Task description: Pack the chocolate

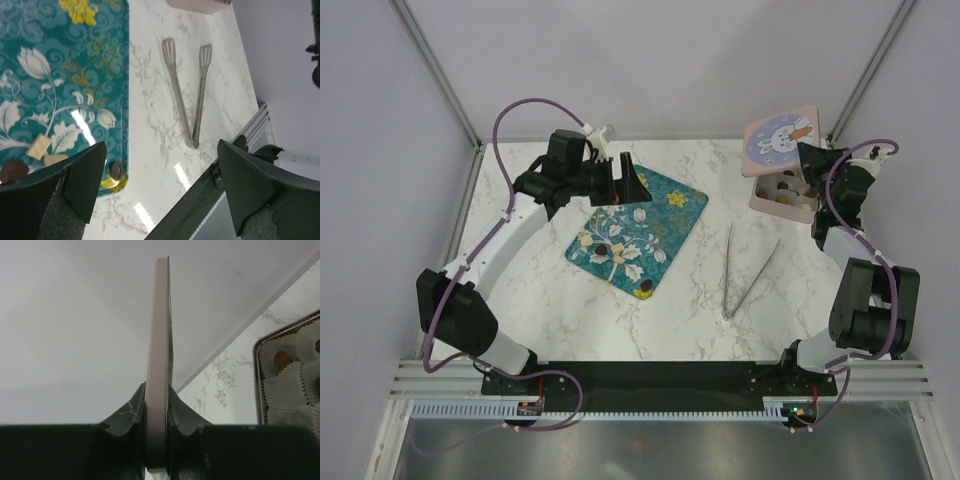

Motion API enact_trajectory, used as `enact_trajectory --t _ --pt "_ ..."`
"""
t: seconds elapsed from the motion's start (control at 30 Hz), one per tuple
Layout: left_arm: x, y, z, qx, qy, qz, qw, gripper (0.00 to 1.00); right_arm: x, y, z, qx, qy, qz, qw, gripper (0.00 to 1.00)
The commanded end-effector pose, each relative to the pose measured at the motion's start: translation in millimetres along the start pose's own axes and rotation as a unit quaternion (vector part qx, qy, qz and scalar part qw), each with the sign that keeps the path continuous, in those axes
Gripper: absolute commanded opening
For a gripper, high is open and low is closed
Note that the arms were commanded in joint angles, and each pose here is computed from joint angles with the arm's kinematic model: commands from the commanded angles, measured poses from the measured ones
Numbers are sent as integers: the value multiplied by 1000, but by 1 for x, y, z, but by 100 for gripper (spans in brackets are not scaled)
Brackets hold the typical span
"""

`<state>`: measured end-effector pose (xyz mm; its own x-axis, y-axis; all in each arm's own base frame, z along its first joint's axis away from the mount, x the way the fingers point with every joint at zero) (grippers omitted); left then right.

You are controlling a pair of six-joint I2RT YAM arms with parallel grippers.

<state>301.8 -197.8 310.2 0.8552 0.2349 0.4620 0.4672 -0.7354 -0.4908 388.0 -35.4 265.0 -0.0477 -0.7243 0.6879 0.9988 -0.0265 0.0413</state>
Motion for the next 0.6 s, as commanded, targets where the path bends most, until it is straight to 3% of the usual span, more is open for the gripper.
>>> enact_trajectory --t 0.0,0.3,0.57 --pt "-17 -13 3 -13 28 1 1000 100 14 5 -10 25 33 -53 998 0" --pt "-70 -48 27 8 30 -4 1000 100 1 11 -39 19 26 -67 997 0" --pt "-78 -73 19 3 46 -23 999 100 -10 12 -66 -3 29 -93 995 0"
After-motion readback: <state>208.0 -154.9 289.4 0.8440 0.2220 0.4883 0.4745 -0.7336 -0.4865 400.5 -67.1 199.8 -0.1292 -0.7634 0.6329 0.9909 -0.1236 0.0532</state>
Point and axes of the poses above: each gripper's point midway between its finger pads, its own y axis out along the fingers, its own z axis along the line the jaws close on, x = y × z, the point moved 9 cm from there along -y, back along the fingers, and after that the axes turned 14 degrees about -y, right-handed, at the moved point
